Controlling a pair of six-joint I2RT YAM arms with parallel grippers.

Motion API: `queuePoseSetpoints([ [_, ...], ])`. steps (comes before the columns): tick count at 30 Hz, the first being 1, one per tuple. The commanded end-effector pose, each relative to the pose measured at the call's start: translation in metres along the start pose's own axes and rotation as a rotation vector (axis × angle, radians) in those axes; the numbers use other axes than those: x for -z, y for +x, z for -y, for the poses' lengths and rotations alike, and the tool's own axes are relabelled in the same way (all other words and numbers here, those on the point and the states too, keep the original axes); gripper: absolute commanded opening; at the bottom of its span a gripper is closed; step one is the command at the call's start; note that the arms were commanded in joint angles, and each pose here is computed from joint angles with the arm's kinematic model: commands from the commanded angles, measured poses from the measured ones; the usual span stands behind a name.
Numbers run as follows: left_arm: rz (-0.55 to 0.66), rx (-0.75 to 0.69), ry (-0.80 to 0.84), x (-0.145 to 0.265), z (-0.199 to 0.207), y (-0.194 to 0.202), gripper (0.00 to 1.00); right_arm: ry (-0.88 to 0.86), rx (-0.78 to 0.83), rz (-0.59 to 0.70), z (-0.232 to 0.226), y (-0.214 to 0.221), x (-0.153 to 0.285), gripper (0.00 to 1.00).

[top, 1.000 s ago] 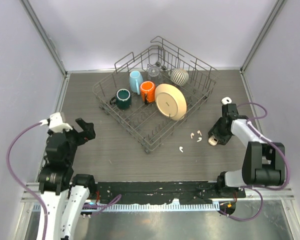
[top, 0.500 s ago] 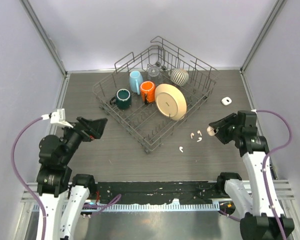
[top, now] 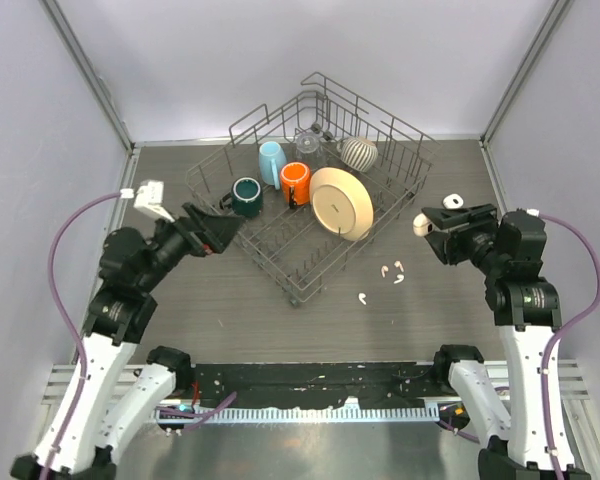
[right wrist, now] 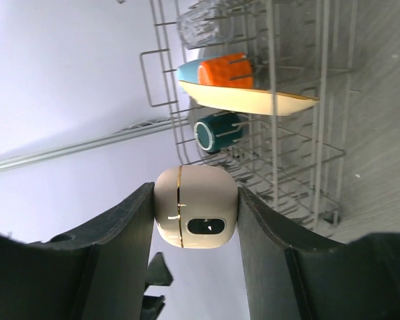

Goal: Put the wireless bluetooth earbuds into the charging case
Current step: Pick up the charging case at the center of the board.

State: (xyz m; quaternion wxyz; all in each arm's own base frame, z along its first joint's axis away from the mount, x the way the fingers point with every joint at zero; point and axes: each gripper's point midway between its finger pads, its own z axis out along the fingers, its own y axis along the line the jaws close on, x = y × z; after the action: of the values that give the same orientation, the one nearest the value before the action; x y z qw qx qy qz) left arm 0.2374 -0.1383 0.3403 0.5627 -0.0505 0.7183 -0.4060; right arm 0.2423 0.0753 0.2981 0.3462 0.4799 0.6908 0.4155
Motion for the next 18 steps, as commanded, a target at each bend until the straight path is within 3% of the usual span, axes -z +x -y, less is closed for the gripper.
queuePoseSetpoints([
  [1, 0.026, -0.088, 0.067, -0.021, 0.042, -0.004, 1.00, -0.145, -0.030, -0.024, -0.055, 0.000, 0.004, 0.01],
  [3, -0.054, -0.112, 0.127, -0.033, 0.069, 0.027, 1.00, -0.151, -0.029, -0.052, -0.061, 0.006, -0.002, 0.01],
  [4, -0.024, -0.133, 0.094, -0.039, 0.069, 0.028, 1.00, -0.154, -0.030, -0.047, -0.063, 0.006, -0.004, 0.01],
  [11, -0.018, -0.183, 0.284, -0.062, 0.146, 0.070, 1.00, -0.138, -0.067, -0.140, -0.065, 0.040, -0.018, 0.01],
  [18, 0.056, -0.228, 0.336, -0.080, 0.172, 0.083, 1.00, -0.129, -0.127, -0.177, -0.066, 0.063, -0.021, 0.01],
])
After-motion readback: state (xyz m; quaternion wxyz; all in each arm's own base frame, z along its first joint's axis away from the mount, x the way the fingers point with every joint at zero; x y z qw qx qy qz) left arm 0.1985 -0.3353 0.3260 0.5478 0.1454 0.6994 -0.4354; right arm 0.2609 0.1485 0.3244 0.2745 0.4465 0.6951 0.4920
